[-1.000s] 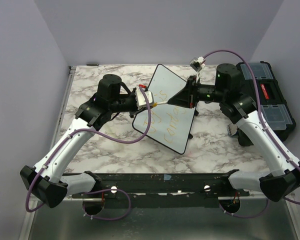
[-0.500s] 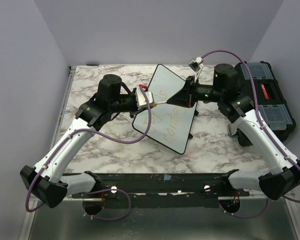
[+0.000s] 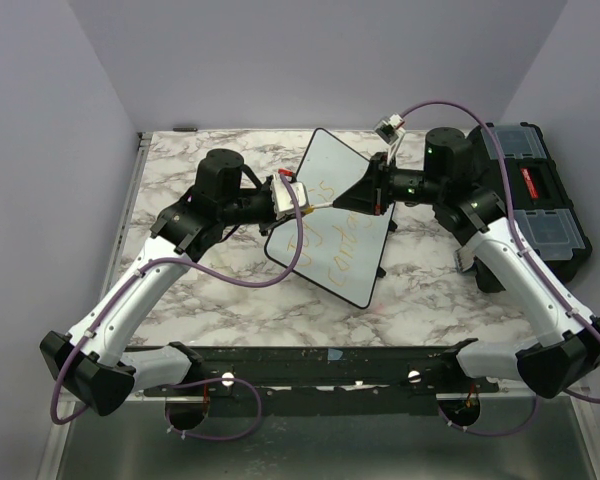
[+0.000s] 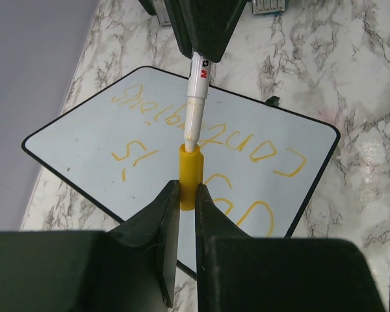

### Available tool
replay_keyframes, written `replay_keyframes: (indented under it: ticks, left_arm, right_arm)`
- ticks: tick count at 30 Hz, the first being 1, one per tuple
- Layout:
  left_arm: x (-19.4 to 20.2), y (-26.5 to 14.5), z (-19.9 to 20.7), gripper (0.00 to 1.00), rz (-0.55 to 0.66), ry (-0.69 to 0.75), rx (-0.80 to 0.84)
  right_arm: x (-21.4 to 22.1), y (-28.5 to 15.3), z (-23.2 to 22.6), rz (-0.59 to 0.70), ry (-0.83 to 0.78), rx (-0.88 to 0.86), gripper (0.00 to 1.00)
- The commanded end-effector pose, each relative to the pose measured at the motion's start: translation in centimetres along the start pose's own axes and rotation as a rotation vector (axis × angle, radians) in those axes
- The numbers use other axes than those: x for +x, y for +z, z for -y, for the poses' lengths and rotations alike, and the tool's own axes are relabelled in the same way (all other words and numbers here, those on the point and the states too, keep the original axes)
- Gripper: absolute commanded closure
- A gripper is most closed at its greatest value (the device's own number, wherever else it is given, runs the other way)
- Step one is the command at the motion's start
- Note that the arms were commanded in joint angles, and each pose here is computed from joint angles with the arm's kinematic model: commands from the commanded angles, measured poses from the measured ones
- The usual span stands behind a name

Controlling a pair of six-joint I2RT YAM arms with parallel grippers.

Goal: Write a sentence on the whiteboard
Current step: Insert the whiteboard marker without the cap into the pen cap.

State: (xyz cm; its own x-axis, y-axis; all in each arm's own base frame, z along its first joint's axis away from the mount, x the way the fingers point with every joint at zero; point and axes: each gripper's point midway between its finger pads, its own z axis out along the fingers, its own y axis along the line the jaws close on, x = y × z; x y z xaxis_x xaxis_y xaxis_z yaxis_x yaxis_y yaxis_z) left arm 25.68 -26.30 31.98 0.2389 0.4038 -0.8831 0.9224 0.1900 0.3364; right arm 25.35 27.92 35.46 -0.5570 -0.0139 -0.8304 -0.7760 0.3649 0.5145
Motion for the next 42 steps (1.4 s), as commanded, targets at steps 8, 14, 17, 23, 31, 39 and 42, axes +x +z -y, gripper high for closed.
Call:
replay_keyframes:
  ticks: [8, 14, 17, 23, 31, 39, 42]
  left_arm:
    - [-1.8, -0.8, -0.1, 1.0, 0.043, 0.03, -0.017]
    - [-1.5, -0.5, 0.1, 1.0, 0.026, 0.027, -0.006]
    - [-1.5, -0.3, 0.3, 1.0, 0.024, 0.025, 0.001]
    - [-1.7, 0.3, 0.6, 1.0, 0.027, 0.012, 0.023]
    - [-2.7, 1.2, 1.0, 1.0, 0.07, -0.011, 0.045]
    - [-5.7, 2.2, 1.8, 1.0, 0.214, -0.065, 0.096]
    - [-6.7, 2.3, 2.3, 1.0, 0.243, -0.076, 0.137]
  right_arm:
    - [1.4, 0.4, 1.9, -0.038, 0.018, 0.075, 0.99]
    - [1.3, 0.3, 2.6, -0.073, -0.007, 0.116, 0.99]
    - [1.3, 0.4, 2.5, -0.091, -0.017, 0.117, 0.99]
    - [1.8, 1.2, 2.4, -0.109, -0.028, 0.114, 0.99]
    - [2.0, 2.2, 1.5, -0.088, -0.003, 0.053, 0.99]
    - [3.4, 3.8, 0.1, -0.114, 0.003, -0.001, 0.99]
    - [4.0, 4.1, -0.2, -0.126, -0.013, -0.019, 0.99]
